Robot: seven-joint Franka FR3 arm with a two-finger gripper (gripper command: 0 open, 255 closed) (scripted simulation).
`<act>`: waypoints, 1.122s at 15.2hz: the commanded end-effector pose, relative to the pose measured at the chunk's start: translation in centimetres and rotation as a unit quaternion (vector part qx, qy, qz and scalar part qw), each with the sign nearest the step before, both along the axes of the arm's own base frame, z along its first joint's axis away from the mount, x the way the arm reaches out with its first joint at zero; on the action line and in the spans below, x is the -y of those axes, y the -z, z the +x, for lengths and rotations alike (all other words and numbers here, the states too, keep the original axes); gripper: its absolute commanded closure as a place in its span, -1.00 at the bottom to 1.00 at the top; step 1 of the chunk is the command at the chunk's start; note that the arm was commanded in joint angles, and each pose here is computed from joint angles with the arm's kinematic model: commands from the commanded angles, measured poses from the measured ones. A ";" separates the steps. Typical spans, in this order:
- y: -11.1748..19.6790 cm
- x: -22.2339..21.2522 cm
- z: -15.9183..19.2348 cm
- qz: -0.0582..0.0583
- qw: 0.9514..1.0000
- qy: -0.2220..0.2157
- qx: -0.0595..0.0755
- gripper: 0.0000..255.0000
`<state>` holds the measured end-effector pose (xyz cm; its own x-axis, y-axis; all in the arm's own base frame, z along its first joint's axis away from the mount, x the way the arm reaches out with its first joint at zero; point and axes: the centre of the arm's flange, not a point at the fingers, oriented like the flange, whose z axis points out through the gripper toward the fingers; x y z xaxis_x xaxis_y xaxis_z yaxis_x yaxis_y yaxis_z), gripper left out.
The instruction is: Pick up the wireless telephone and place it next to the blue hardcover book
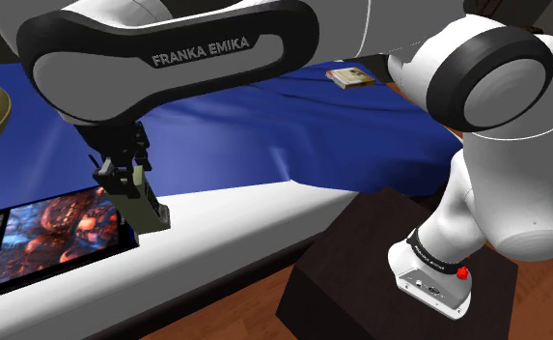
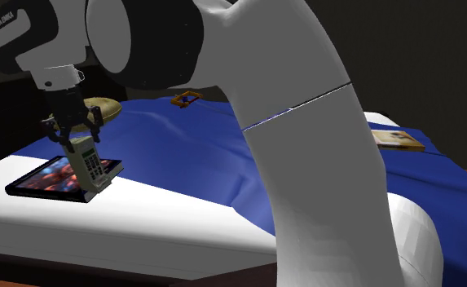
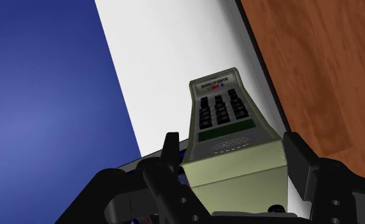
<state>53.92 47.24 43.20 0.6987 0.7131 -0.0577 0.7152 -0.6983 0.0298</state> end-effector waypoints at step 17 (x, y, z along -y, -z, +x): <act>5.9 0.1 -0.1 0.001 1.000 0.000 0.001 1.00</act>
